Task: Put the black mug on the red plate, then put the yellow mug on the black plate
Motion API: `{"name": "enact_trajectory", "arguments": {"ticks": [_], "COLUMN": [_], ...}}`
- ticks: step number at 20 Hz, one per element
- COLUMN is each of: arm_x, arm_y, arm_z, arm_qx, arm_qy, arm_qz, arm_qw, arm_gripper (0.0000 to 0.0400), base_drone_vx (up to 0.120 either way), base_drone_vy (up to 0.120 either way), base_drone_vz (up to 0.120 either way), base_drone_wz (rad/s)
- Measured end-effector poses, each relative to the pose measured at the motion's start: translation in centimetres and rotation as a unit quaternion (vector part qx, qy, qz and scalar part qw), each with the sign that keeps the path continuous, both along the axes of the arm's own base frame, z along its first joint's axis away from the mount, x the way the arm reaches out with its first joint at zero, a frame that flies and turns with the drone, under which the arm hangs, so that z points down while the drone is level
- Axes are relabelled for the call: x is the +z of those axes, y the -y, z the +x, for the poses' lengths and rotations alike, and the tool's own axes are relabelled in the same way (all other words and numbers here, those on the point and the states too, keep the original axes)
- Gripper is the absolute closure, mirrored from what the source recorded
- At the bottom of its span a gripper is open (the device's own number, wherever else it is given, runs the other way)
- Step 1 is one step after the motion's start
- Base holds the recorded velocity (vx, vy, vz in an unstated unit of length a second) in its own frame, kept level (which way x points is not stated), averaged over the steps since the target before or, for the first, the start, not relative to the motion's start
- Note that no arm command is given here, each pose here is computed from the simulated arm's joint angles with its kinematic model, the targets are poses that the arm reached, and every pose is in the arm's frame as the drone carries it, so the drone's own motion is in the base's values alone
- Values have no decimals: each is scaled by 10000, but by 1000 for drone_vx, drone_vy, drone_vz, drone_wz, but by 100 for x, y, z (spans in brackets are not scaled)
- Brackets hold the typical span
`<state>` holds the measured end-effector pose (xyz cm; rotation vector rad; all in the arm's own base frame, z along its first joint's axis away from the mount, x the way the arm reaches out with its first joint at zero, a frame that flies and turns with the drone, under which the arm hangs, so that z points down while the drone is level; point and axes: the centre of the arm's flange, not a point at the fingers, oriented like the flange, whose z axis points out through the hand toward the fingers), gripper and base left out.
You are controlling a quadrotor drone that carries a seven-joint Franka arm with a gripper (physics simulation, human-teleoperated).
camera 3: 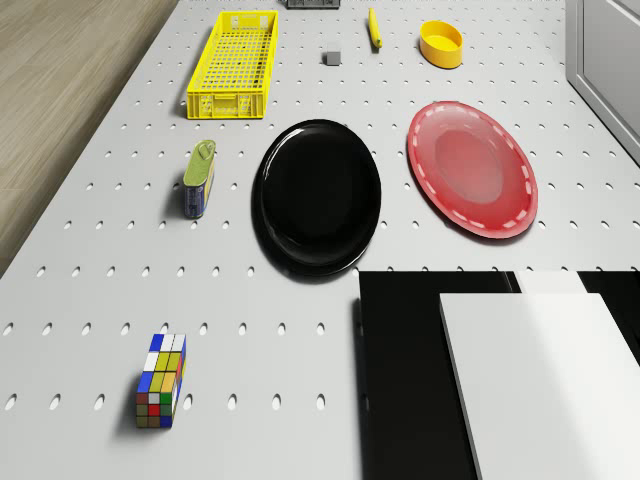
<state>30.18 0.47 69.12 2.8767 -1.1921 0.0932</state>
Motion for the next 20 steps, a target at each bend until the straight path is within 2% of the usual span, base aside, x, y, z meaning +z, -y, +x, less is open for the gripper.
{"name": "enact_trajectory", "arguments": {"ticks": [9, 12, 15, 17, 20], "arm_x": [-23, -63, -166, -303, -666], "arm_y": [-166, -299, -499, -662, -884], "arm_z": [-6, -7, -6, -2, 8], "arm_qx": [-23, -42, -72, -101, -155], "arm_qy": [33, 43, 50, 51, 47], "arm_qz": [-841, -1537, -2640, -3657, -5556], "arm_qw": [9964, 9881, 9645, 9306, 8313], "arm_gripper": [0, 0, 0, 0, 0], "base_drone_vx": [120, 120, 120, 120, 120], "base_drone_vy": [0, 0, 0, 0, 0], "base_drone_vz": [0, -93, 0, -100, -120], "base_drone_wz": [0, 0, 0, 0, 0]}}
